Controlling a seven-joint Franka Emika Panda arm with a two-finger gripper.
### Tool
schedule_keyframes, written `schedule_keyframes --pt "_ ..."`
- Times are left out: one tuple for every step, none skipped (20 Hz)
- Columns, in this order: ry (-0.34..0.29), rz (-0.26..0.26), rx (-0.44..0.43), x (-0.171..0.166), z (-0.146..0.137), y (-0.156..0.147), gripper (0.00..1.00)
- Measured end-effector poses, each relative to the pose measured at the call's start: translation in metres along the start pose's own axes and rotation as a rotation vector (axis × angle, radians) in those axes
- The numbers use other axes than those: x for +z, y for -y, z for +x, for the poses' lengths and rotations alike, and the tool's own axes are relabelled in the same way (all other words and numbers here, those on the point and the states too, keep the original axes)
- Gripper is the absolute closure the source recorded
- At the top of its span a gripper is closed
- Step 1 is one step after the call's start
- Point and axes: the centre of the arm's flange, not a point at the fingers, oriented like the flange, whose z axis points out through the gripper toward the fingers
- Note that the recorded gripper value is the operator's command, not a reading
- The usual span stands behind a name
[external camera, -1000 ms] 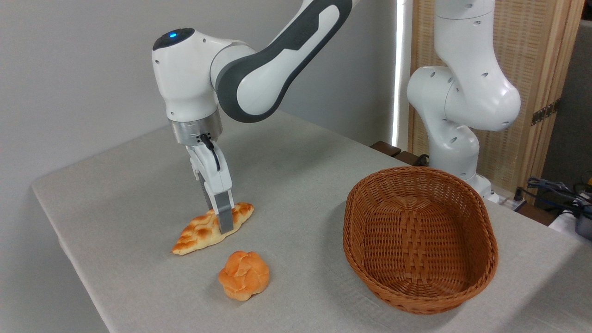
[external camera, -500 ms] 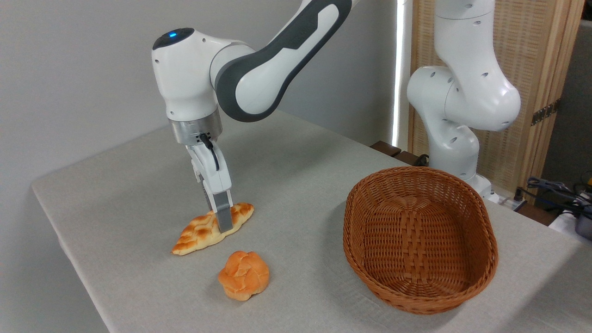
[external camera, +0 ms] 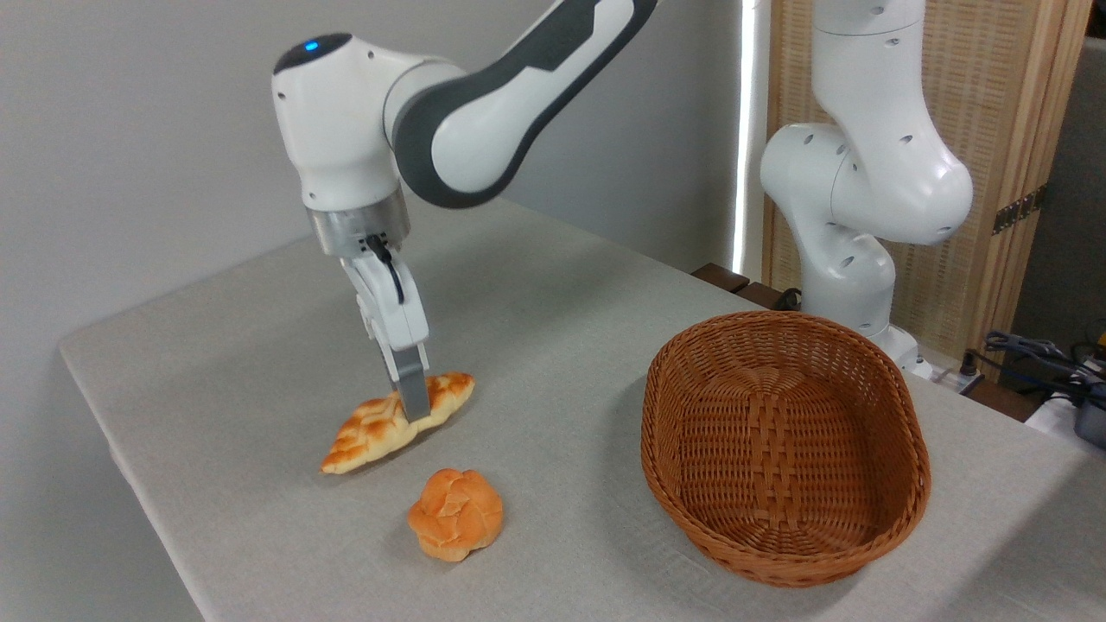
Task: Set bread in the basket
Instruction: 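Lift the braided loaf off the table and carry it toward the basket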
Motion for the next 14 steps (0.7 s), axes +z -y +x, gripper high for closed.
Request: schedule_keyframes --pt "0.001 0.001 -0.003 -0.009 0.000 0.002 0.79" --pt "0.005 0.001 -0.008 -0.020 -0.001 0.005 0.79" --pt "0.011 0.000 -0.018 -0.039 -0.004 0.009 0.79" --pt "0.016 0.000 -0.024 -0.050 -0.006 0.012 0.79" --pt "0.023 -0.004 -0.028 -0.061 -0.008 0.012 0.79" --pt "0.031 -0.006 -0.022 -0.071 -0.010 0.011 0.79" --pt "0.040 -0.009 -0.005 -0.082 -0.013 0.008 0.79" --pt "0.056 -0.015 0.018 -0.091 -0.019 0.005 0.79" --pt "0.071 -0.022 0.043 -0.100 -0.027 0.002 0.79" --pt "0.083 -0.027 0.071 -0.110 -0.037 0.001 0.79" --pt "0.093 -0.032 0.102 -0.120 -0.049 0.001 0.79" --pt "0.101 -0.038 0.131 -0.129 -0.062 0.002 0.79" --pt "0.105 -0.042 0.167 -0.137 -0.075 0.003 0.79" --pt "0.106 -0.043 0.202 -0.143 -0.086 0.003 0.79"
